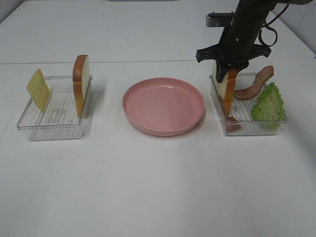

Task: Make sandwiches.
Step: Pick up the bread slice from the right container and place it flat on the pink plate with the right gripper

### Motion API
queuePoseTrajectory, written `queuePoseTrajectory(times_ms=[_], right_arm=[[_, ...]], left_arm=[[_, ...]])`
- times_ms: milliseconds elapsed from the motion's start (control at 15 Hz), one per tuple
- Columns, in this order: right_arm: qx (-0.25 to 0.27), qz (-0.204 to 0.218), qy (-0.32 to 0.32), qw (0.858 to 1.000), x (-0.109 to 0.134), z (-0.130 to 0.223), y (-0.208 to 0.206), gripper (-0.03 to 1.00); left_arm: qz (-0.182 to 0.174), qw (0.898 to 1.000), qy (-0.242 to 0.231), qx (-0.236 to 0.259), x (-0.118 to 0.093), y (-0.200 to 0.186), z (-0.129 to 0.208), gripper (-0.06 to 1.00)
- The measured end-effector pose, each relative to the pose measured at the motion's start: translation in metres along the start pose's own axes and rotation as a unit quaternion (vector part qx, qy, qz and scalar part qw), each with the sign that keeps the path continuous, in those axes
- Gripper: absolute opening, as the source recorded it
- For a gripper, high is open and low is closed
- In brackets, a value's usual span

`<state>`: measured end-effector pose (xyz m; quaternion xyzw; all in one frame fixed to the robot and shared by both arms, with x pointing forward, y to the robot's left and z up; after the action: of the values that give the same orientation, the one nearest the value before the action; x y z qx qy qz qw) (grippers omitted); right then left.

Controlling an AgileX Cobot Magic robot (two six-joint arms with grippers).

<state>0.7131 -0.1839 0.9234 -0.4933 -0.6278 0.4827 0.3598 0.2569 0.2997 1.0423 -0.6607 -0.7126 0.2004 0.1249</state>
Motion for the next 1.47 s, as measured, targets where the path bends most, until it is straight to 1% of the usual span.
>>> queuePoseTrajectory(times_ms=[67,267,333,400,467,533,600,667,800,867,933,1067,1133,1200,1267,1333,1467], right_arm=[[-0.015,0.002,-0.001,1.000,-0.001,-0.003,-0.017,0.22],[-0.036,0.004,-0.001,0.999,-0.002,-0.006,-0.044,0.22],[-0.074,0.004,0.000,0.997,-0.002,-0.010,-0.078,0.22],[-0.095,-0.005,0.006,0.995,0.000,-0.011,-0.098,0.22],[-0.102,-0.013,0.010,0.995,0.001,-0.011,-0.105,0.22],[-0.118,-0.043,0.024,0.992,0.008,-0.011,-0.120,0.22],[-0.123,-0.058,0.029,0.990,0.011,-0.012,-0.125,0.22],[-0.130,-0.136,0.038,0.981,0.030,-0.013,-0.133,0.22],[-0.128,-0.178,0.028,0.975,0.046,-0.012,-0.133,0.22],[-0.121,-0.195,0.009,0.973,0.064,-0.012,-0.127,0.22],[-0.117,-0.200,0.004,0.973,0.070,-0.012,-0.123,0.22],[-0.095,-0.209,-0.017,0.973,0.094,-0.009,-0.102,0.22],[-0.075,-0.212,-0.029,0.974,0.110,-0.007,-0.082,0.22],[-0.067,-0.212,-0.036,0.974,0.118,-0.005,-0.067,0.22],[-0.063,-0.212,-0.041,0.974,0.122,-0.005,-0.061,0.22],[-0.058,-0.211,-0.051,0.974,0.131,-0.004,-0.045,0.22],[-0.059,-0.208,-0.050,0.975,0.132,-0.005,-0.032,0.22]], left_arm=[[0.000,1.000,0.000,0.000,0.000,0.000,0.000,0.99],[0.000,1.000,0.000,0.000,0.000,0.000,0.000,0.99],[0.000,1.000,0.000,0.000,0.000,0.000,0.000,0.99],[0.000,1.000,0.000,0.000,0.000,0.000,0.000,0.99],[0.000,1.000,0.000,0.000,0.000,0.000,0.000,0.99],[0.000,1.000,0.000,0.000,0.000,0.000,0.000,0.99],[0.000,1.000,0.000,0.000,0.000,0.000,0.000,0.99],[0.000,1.000,0.000,0.000,0.000,0.000,0.000,0.99],[0.000,1.000,0.000,0.000,0.000,0.000,0.000,0.99],[0.000,1.000,0.000,0.000,0.000,0.000,0.000,0.99],[0.000,1.000,0.000,0.000,0.000,0.000,0.000,0.99],[0.000,1.000,0.000,0.000,0.000,0.000,0.000,0.99],[0.000,1.000,0.000,0.000,0.000,0.000,0.000,0.99],[0.000,1.000,0.000,0.000,0.000,0.000,0.000,0.99],[0.000,1.000,0.000,0.000,0.000,0.000,0.000,0.99],[0.000,1.000,0.000,0.000,0.000,0.000,0.000,0.99],[0.000,1.000,0.000,0.000,0.000,0.000,0.000,0.99]])
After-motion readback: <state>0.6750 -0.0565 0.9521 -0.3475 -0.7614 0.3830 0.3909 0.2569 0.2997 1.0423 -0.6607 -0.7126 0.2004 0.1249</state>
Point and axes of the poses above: a point on each arm's last joint axis where the gripper is mounted, y pointing out along that axis toward the gripper, x along the wrist's bending axis when the last joint is at zero, z = x × y, the point moved 3 cm from there along y, pointing out along that axis toward the gripper, and after that the axes turned 4 degrees about -y, right-handed, at the moved point
